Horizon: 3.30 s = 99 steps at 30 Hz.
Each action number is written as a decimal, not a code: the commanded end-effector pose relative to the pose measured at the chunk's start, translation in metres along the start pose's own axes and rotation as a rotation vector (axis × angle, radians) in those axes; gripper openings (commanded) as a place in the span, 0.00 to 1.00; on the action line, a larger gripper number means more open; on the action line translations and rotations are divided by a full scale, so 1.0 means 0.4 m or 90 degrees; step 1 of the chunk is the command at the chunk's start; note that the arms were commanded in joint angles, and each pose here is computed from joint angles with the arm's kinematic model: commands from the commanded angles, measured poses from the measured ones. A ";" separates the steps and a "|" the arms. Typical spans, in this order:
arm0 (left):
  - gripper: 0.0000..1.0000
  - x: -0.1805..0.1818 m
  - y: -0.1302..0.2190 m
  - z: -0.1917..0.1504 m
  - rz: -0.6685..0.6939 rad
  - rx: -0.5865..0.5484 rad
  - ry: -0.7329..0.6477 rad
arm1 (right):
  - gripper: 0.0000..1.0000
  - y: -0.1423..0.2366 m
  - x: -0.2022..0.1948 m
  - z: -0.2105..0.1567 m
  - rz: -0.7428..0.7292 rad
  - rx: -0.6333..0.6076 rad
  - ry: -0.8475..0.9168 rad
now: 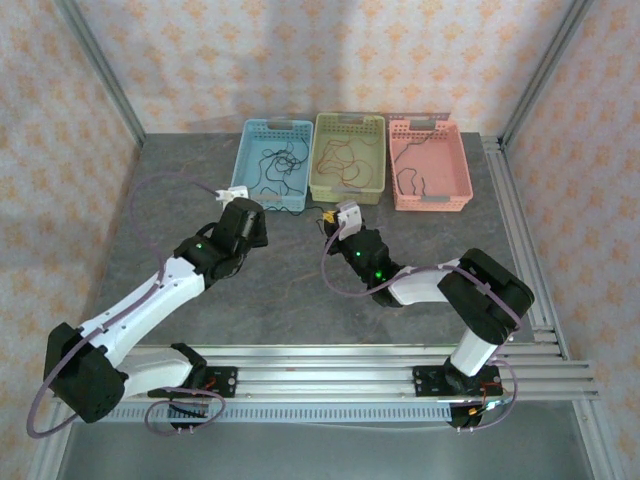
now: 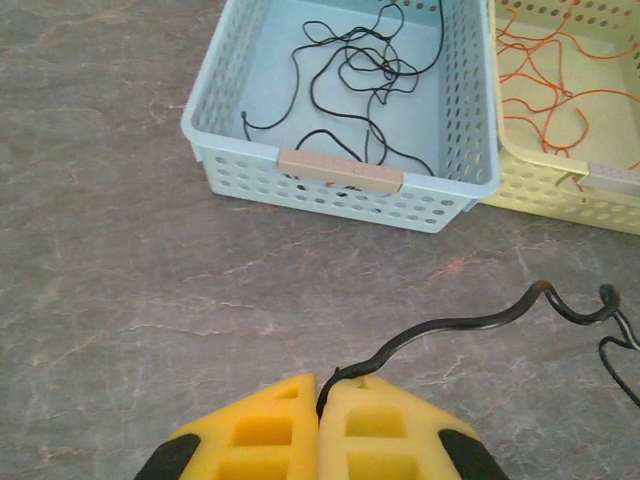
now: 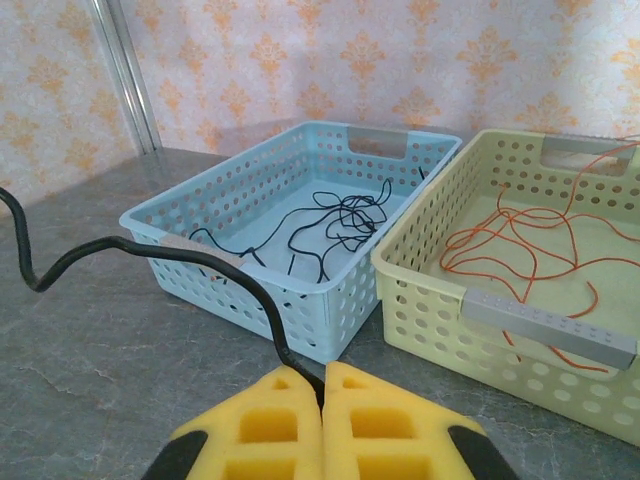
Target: Untangle the cables
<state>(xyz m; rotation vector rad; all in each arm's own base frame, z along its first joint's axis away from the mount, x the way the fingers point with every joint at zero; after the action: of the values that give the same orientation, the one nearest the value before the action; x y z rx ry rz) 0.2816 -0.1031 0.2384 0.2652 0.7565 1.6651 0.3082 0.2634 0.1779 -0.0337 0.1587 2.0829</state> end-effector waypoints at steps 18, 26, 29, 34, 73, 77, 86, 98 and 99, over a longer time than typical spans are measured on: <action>0.65 0.069 0.097 0.049 0.020 -0.037 0.025 | 0.00 0.006 -0.067 -0.006 -0.094 0.006 -0.009; 0.88 0.090 0.196 0.093 -0.007 -0.045 0.024 | 0.00 0.008 -0.060 -0.006 -0.077 0.006 -0.007; 0.89 0.066 0.209 0.113 -0.034 -0.029 0.010 | 0.00 0.010 -0.053 -0.005 -0.058 0.004 0.000; 0.89 0.025 0.203 0.132 -0.065 0.002 -0.005 | 0.00 0.014 -0.051 -0.006 -0.051 0.008 0.012; 0.33 -0.117 -0.064 0.021 -0.106 0.172 -0.116 | 0.00 0.011 -0.017 -0.007 0.024 0.000 0.022; 0.02 -0.107 -0.066 0.029 -0.084 0.156 -0.117 | 0.00 0.011 -0.017 -0.010 0.024 0.002 0.019; 0.00 -0.074 -0.034 0.057 -0.077 0.097 -0.058 | 0.40 0.019 -0.025 0.001 0.010 -0.025 0.003; 0.00 -0.030 -0.015 0.068 -0.128 0.104 0.040 | 0.60 0.037 -0.026 0.010 0.016 -0.071 -0.009; 0.00 -0.029 -0.014 0.063 -0.131 0.109 0.041 | 0.60 0.039 -0.028 0.012 0.012 -0.078 -0.011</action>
<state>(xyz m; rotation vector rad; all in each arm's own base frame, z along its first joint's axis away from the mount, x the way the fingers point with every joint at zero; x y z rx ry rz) 0.3051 -0.1035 0.2545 0.2899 0.9234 1.4496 0.3035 0.2464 0.1769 -0.0748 0.0967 2.0975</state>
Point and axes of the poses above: each hand's point on the last joint's axis, 136 mm out from that joint toward the fingers, its own y axis back along the fingers, its own x axis along the line the jaws close on, z = x × y, the point moved 6 cm from there along y, back along the fingers, and after that the axes turned 8 degrees about y, right-handed, at the moved point
